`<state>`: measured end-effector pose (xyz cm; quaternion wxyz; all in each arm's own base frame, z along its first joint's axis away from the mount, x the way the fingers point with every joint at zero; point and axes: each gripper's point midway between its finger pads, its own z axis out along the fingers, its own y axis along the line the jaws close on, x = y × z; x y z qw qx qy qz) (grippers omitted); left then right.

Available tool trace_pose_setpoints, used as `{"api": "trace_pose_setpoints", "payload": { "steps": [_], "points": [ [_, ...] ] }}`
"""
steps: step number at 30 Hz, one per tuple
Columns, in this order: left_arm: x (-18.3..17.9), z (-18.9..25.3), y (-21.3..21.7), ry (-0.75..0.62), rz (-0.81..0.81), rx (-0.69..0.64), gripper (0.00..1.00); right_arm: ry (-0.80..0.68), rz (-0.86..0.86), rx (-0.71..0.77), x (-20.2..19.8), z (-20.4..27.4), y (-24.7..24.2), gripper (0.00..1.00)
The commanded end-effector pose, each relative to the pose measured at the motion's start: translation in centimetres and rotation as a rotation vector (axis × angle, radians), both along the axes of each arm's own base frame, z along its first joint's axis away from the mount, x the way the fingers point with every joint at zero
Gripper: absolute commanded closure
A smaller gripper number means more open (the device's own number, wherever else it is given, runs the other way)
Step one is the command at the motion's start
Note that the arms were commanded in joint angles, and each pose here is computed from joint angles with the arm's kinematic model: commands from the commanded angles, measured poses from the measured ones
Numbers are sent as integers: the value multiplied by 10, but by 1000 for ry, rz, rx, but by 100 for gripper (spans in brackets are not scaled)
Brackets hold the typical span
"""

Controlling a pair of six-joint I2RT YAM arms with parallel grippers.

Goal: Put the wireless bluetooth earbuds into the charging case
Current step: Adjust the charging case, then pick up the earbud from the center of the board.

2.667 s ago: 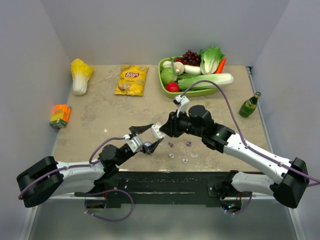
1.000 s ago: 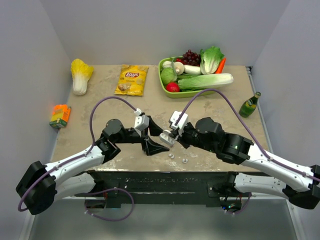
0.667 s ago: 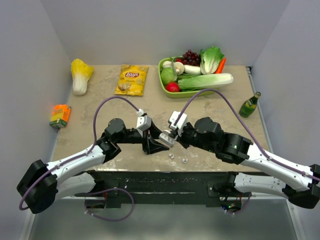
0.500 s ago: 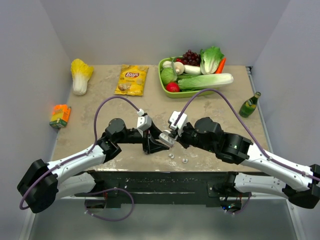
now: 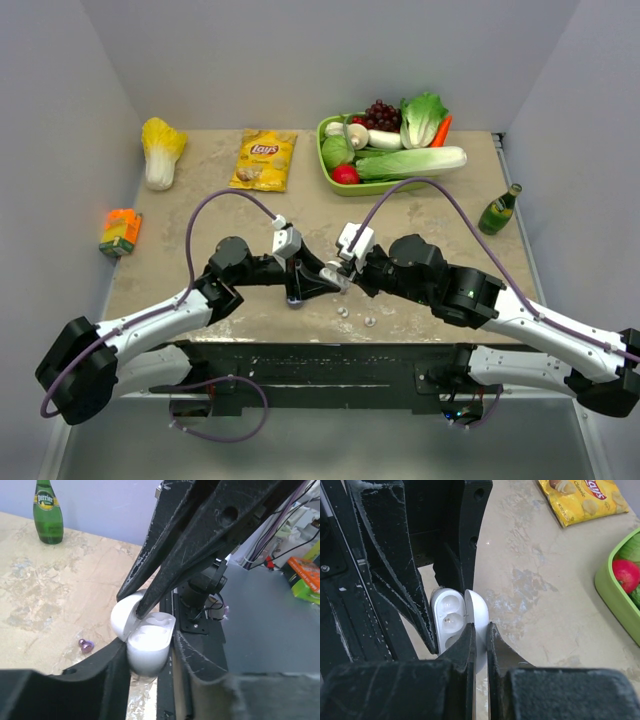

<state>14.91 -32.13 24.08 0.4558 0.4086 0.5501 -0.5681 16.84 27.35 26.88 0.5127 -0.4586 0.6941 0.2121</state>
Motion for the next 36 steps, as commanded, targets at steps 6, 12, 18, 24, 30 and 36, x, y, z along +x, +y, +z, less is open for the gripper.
{"api": "trace_pose_setpoints", "payload": {
  "steps": [6, 12, 18, 24, 30, 36],
  "points": [
    [4, 9, 0, -38, 22, -53, 100, -35, 2, 61, 2, 24, 5, 100],
    [5, 9, 2, -31, 44, -87, 100, -8, -55, 154, 3, 37, 3, 100],
    [2, 6, 11, -25, 84, -141, 100, 10, -218, 280, 19, 57, -9, 53],
    [6, 10, 27, -54, 189, -214, 100, 29, -336, 422, 29, 73, -24, 39],
    [3, 17, 47, -109, 267, -298, 100, 102, -533, 403, 48, 31, -46, 33],
    [3, 11, 69, -108, 378, -356, 100, 334, -661, 400, 66, -56, -76, 31]
  ]
}}
